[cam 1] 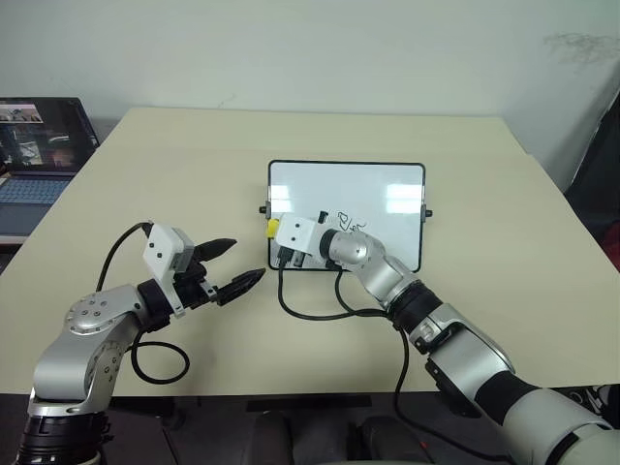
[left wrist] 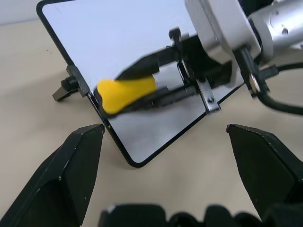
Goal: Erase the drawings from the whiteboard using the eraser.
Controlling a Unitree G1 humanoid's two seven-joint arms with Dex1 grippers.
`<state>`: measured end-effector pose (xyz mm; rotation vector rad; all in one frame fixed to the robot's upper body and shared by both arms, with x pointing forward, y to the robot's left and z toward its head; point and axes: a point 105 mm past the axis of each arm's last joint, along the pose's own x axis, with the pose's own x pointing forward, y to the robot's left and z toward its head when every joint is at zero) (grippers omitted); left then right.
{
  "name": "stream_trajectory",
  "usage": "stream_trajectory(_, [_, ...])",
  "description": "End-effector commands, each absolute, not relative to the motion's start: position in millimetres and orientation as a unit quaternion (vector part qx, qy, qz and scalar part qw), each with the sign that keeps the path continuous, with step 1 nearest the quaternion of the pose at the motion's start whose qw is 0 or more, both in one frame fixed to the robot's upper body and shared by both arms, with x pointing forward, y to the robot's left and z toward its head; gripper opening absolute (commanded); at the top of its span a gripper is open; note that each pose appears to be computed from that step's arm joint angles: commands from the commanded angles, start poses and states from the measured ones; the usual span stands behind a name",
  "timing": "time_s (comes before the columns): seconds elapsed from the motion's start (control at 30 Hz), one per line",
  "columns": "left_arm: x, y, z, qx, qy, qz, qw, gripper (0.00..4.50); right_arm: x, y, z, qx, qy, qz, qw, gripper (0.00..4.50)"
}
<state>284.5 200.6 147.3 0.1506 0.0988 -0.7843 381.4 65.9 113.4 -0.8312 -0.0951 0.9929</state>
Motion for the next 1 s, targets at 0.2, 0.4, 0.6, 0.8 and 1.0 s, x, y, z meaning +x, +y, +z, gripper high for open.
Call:
stream_trajectory(0.2, [283,194,157,0.084,0.028,-0.392,0.916,4.50,374,51,171,-0.319,-0.068,0.453,0.830,0.99])
stream_trajectory(0.4, [283,193,156,0.081,0.030,-0.396,0.914,4.50,392,37,211,-0.325,-0.118,0.381,0.858,0.99])
stream_trajectory(0.6, [283,190,158,0.081,0.027,-0.403,0.911,4.50,403,39,187,-0.344,-0.096,0.374,0.856,0.99])
stream_trajectory(0.8, [281,186,161,0.079,0.022,-0.409,0.909,4.50,396,37,156,-0.349,-0.064,0.394,0.848,0.99])
stream_trajectory(1.0, [280,182,164,0.079,0.017,-0.420,0.904,4.50,392,32,180,-0.303,-0.089,0.390,0.865,0.99])
